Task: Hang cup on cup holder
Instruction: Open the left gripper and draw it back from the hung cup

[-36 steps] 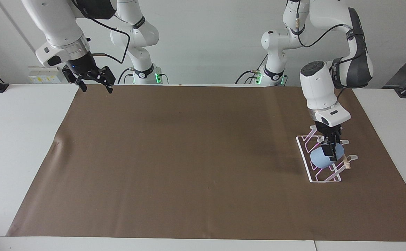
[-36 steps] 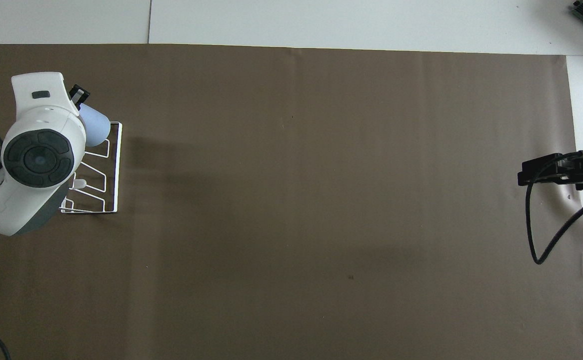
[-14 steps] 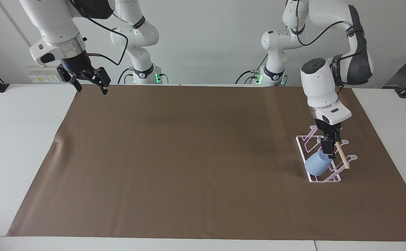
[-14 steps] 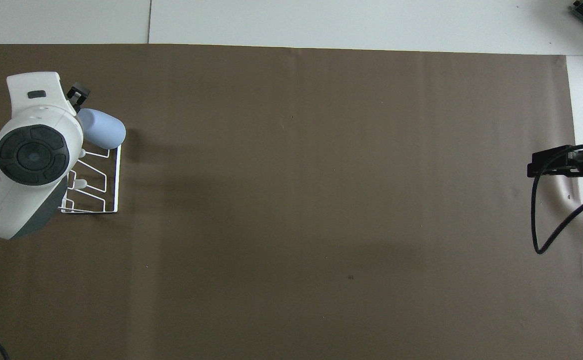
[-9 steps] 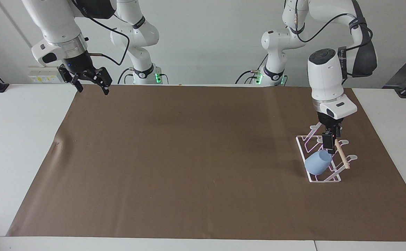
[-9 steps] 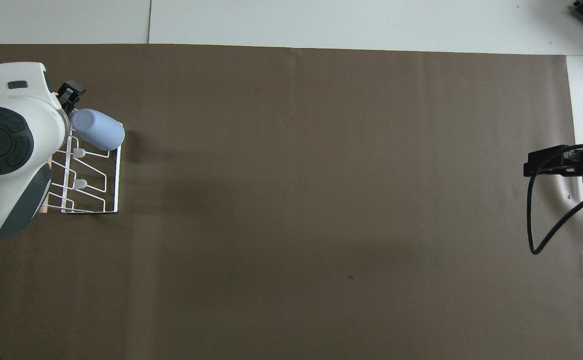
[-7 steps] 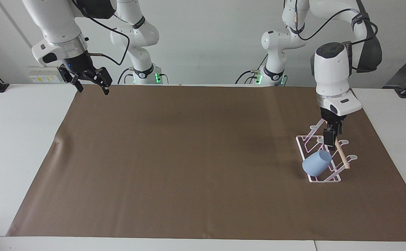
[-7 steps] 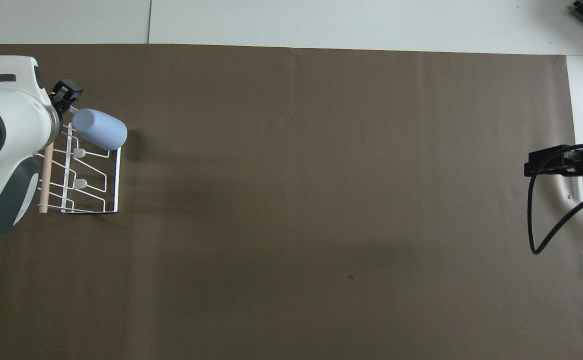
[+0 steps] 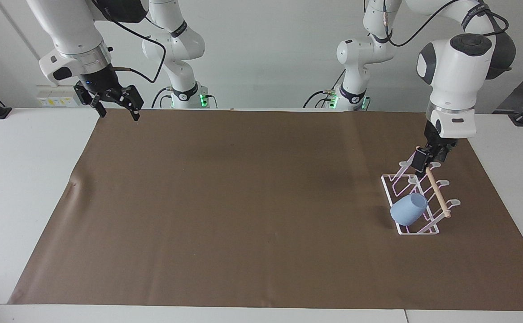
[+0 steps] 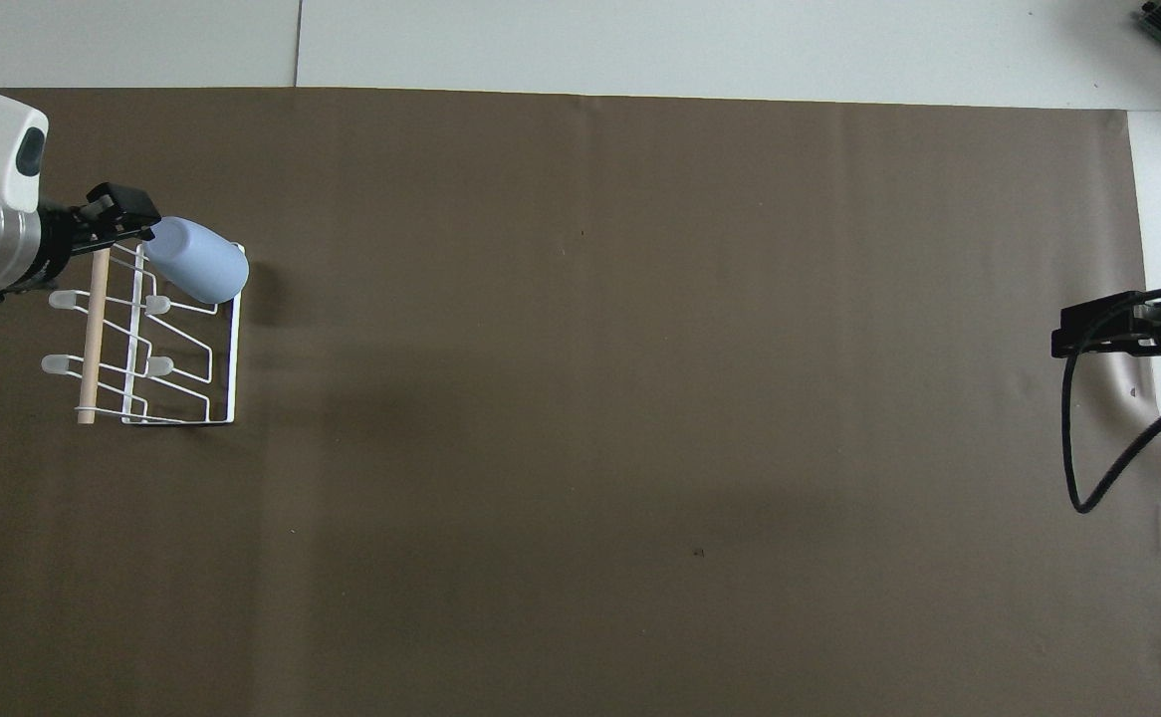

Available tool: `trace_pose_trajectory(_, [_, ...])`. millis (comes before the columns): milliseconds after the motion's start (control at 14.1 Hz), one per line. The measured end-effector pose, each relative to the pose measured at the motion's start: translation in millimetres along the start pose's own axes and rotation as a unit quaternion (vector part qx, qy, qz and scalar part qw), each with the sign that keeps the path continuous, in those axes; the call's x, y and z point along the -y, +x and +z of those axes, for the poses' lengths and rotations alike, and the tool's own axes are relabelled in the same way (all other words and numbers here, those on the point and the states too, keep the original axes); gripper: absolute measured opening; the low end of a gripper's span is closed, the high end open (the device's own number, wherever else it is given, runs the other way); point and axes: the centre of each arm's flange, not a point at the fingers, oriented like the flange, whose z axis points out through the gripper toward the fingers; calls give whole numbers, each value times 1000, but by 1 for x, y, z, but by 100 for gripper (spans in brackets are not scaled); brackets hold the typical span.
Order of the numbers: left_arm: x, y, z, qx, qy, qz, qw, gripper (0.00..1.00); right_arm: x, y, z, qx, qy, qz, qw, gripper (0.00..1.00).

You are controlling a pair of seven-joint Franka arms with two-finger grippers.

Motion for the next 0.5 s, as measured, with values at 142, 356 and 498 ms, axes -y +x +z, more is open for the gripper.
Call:
trace_pose_trajectory(142, [10, 4, -9, 23, -16, 54, 998, 100, -1, 4, -3, -1, -1, 2, 1000, 100])
trace_pose_trajectory(356, [35, 13, -22, 51, -49, 109, 992, 100, 1, 8, 3, 4, -2, 1, 1000, 100])
trace_pose_trajectory(498, [54, 11, -34, 68, -51, 167, 982, 100, 1, 9, 4, 5, -3, 1, 1000, 100])
